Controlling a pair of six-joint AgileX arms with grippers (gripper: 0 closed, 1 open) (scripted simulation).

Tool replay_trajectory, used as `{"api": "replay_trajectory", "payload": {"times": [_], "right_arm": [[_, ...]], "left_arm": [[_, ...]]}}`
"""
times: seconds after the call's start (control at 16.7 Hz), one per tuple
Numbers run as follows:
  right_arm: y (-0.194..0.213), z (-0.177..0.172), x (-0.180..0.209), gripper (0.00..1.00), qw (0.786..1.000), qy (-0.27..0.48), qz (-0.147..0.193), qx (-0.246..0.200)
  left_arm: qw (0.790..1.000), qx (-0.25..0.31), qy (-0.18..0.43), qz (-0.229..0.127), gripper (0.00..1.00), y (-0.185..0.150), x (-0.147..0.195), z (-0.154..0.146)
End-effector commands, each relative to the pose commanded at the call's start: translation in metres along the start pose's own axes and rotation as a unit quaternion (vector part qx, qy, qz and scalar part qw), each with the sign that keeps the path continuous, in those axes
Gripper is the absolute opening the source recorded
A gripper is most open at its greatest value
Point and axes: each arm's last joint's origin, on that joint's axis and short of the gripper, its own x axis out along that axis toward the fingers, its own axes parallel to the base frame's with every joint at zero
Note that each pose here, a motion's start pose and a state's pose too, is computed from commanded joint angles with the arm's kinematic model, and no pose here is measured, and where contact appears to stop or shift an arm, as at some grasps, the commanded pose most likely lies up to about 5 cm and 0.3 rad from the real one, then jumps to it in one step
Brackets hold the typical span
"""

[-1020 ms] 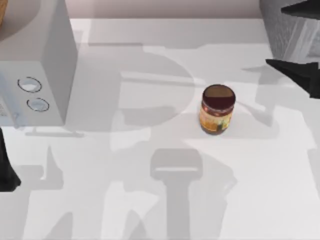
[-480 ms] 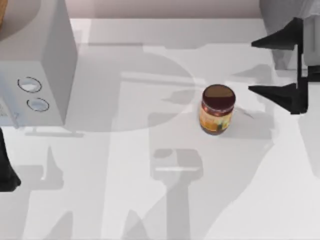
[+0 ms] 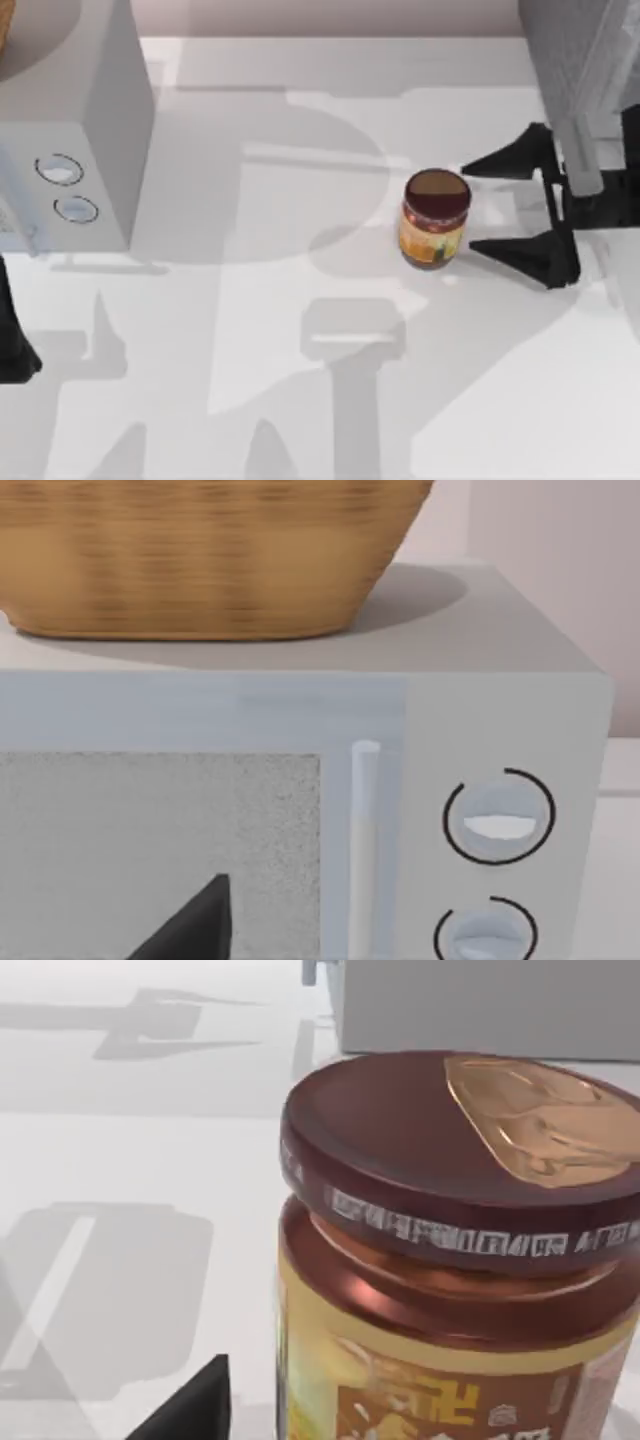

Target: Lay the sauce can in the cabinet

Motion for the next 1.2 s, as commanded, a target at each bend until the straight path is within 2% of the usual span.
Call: {"api": "replay_trajectory", "payload": {"times": [0.18, 0.72, 1.2], "right_arm": [[0.004, -0.015, 0.005, 1.00, 1.000, -0.007, 0.010, 0.020], [0.002, -0.016, 0.005, 1.00, 1.000, -0.007, 0.009, 0.020], [-0.002, -0.027, 0.031, 1.00, 1.000, -0.007, 0.011, 0.019]], "left_arm": [[1.000, 0.000, 0.000, 0.000, 1.00, 0.000, 0.000, 0.000], [1.000, 0.000, 0.000, 0.000, 1.00, 0.000, 0.000, 0.000], [1.000, 0.000, 0.000, 0.000, 1.00, 0.000, 0.000, 0.000]]}}
